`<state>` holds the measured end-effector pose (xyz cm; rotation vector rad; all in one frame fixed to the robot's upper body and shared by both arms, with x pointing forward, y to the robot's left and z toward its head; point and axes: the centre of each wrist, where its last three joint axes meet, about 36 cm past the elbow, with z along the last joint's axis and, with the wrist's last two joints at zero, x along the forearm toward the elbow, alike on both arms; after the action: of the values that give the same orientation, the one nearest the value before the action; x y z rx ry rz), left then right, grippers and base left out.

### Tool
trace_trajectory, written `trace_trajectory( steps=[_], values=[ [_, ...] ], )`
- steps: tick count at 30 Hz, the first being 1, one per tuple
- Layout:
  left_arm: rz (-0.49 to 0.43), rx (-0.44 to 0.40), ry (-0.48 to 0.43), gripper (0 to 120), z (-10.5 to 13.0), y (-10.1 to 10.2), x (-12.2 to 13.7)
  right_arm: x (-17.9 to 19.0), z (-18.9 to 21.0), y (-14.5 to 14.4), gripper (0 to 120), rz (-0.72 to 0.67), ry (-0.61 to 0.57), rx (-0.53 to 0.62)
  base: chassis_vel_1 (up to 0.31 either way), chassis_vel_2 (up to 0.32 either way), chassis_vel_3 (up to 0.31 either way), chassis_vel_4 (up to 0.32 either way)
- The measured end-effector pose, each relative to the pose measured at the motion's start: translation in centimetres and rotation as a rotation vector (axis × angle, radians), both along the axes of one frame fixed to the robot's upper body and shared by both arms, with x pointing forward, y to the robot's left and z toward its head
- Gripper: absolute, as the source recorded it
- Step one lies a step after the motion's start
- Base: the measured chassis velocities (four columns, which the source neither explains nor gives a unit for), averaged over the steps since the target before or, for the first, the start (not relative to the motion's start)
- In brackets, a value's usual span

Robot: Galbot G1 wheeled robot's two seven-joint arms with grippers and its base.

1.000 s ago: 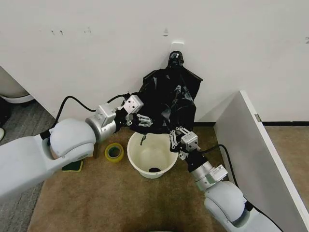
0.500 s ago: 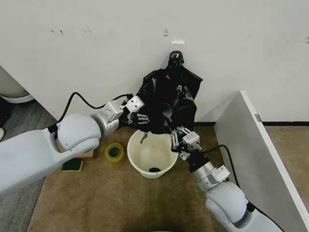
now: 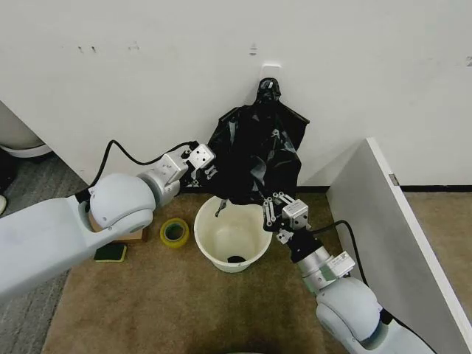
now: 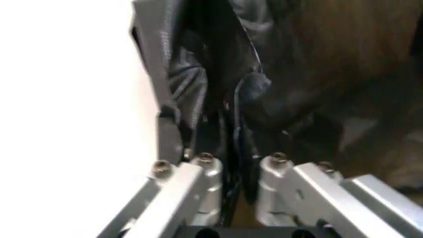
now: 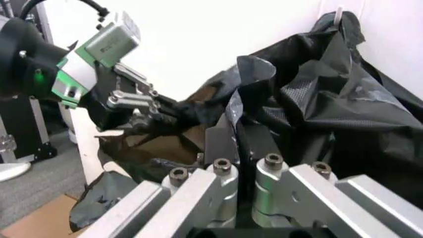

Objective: Place the garbage bag over the trash bin.

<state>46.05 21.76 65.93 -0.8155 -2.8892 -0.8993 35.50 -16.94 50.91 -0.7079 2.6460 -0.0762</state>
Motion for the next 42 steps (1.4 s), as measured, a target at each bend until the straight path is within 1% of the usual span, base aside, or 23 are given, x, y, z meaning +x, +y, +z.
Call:
trace_trajectory(
  steps=[1, 2, 3, 5, 7, 9, 10, 11, 12, 13, 14, 16, 18, 19, 20, 21, 24, 27, 29, 31, 36, 39, 42],
  values=[
    [0.011, -0.033, -0.008, 0, -0.2, 0.2, -0.1, 0.0, 0.0, 0.0, 0, -0.001, 0.004, 0.006, 0.000, 0.000, 0.000, 0.000],
    [0.020, -0.056, -0.013, 0, -0.3, 0.3, -0.2, 0.0, 0.0, 0.1, 0, -0.001, 0.007, 0.012, 0.000, 0.000, 0.000, 0.000],
    [0.020, -0.056, -0.013, 0, -0.3, 0.3, -0.2, 0.0, 0.0, 0.1, 0, -0.001, 0.007, 0.012, 0.000, 0.000, 0.000, 0.000],
    [0.033, -0.109, -0.018, 0, -0.6, 0.7, -0.5, 0.0, 0.1, 0.2, 0, -0.001, 0.012, 0.024, 0.000, 0.000, 0.000, 0.000],
    [0.046, -0.194, -0.022, 0, -0.6, 1.2, -1.5, -0.2, 0.3, 0.3, 0, 0.005, 0.017, 0.044, 0.000, 0.000, 0.000, 0.000],
    [0.061, -0.279, -0.037, 0, -0.4, 2.3, -2.9, -0.6, 0.8, 0.2, 0, 0.013, 0.025, 0.076, 0.000, 0.000, 0.000, 0.000],
    [0.064, -0.301, -0.037, 0, -0.5, 2.6, -3.3, -0.7, 0.9, 0.2, 0, 0.016, 0.027, 0.086, 0.000, 0.000, 0.000, 0.000],
    [0.064, -0.301, -0.037, 0, -0.5, 2.6, -3.3, -0.7, 0.9, 0.2, 0, 0.016, 0.027, 0.086, 0.000, 0.000, 0.000, 0.000],
    [0.067, -0.349, -0.030, 0, -0.8, 3.0, -4.4, -1.1, 1.2, 0.2, 0, 0.022, 0.035, 0.105, 0.000, 0.000, 0.000, 0.000],
    [0.066, -0.367, -0.026, 0, -0.9, 3.1, -4.9, -1.3, 1.3, 0.2, 0, 0.025, 0.040, 0.113, 0.000, 0.000, 0.000, 0.000],
    [0.062, -0.411, -0.015, 0, -1.1, 3.1, -6.2, -1.8, 1.5, 0.1, 0, 0.032, 0.053, 0.127, 0.000, 0.000, 0.000, 0.000],
    [0.048, -0.454, 0.010, 0, -1.5, 2.9, -8.3, -2.8, 1.8, -0.1, 0, 0.046, 0.078, 0.145, 0.000, 0.000, 0.000, 0.000],
    [0.029, -0.467, 0.089, 0, -2.8, 2.4, -10.4, -3.7, 1.9, -0.1, 0, 0.060, 0.098, 0.156, 0.000, 0.000, 0.000, 0.000],
    [0.029, -0.467, 0.089, 0, -2.8, 2.4, -10.4, -3.7, 1.9, -0.1, 0, 0.060, 0.098, 0.156, 0.000, 0.000, 0.000, 0.000],
    [0.016, -0.468, 0.150, 0, -3.8, 2.0, -11.9, -4.4, 2.0, -0.2, 0, 0.071, 0.112, 0.158, 0.000, 0.000, 0.000, 0.000],
    [0.015, -0.468, 0.153, 0, -3.8, 2.0, -12.0, -4.4, 2.0, -0.2, 0, 0.072, 0.113, 0.158, 0.000, 0.000, 0.000, 0.000],
    [0.014, -0.471, 0.200, 0, -4.4, 2.0, -13.7, -5.5, 2.4, -0.4, 0, 0.091, 0.133, 0.163, 0.000, 0.000, 0.000, 0.000],
    [0.016, -0.476, 0.211, 0, -4.5, 1.9, -14.6, -6.4, 2.7, -0.6, 0, 0.101, 0.148, 0.167, 0.000, 0.000, 0.000, 0.000],
    [0.023, -0.492, 0.205, 0, -4.4, 1.8, -14.9, -7.4, 3.0, -0.9, 0, 0.104, 0.162, 0.171, 0.000, 0.000, 0.000, 0.000],
    [0.036, -0.517, 0.173, 0, -3.8, 1.9, -14.8, -8.2, 3.8, -1.1, 0, 0.106, 0.161, 0.193, 0.000, 0.000, 0.000, 0.000],
    [0.068, -0.565, 0.146, 0, -2.4, 2.7, -14.4, -8.2, 4.3, -1.7, 0, 0.087, 0.204, 0.238, 0.000, 0.000, 0.000, 0.000],
    [0.078, -0.581, 0.122, 0, -1.8, 3.1, -14.2, -8.1, 4.3, -1.7, 0, 0.094, 0.247, 0.291, 0.000, 0.000, 0.000, 0.000],
    [0.079, -0.588, 0.103, 0, -1.5, 3.3, -14.2, -8.2, 4.3, -1.5, 0, 0.104, 0.254, 0.324, 0.000, 0.000, 0.000, 0.000]
  ],
)
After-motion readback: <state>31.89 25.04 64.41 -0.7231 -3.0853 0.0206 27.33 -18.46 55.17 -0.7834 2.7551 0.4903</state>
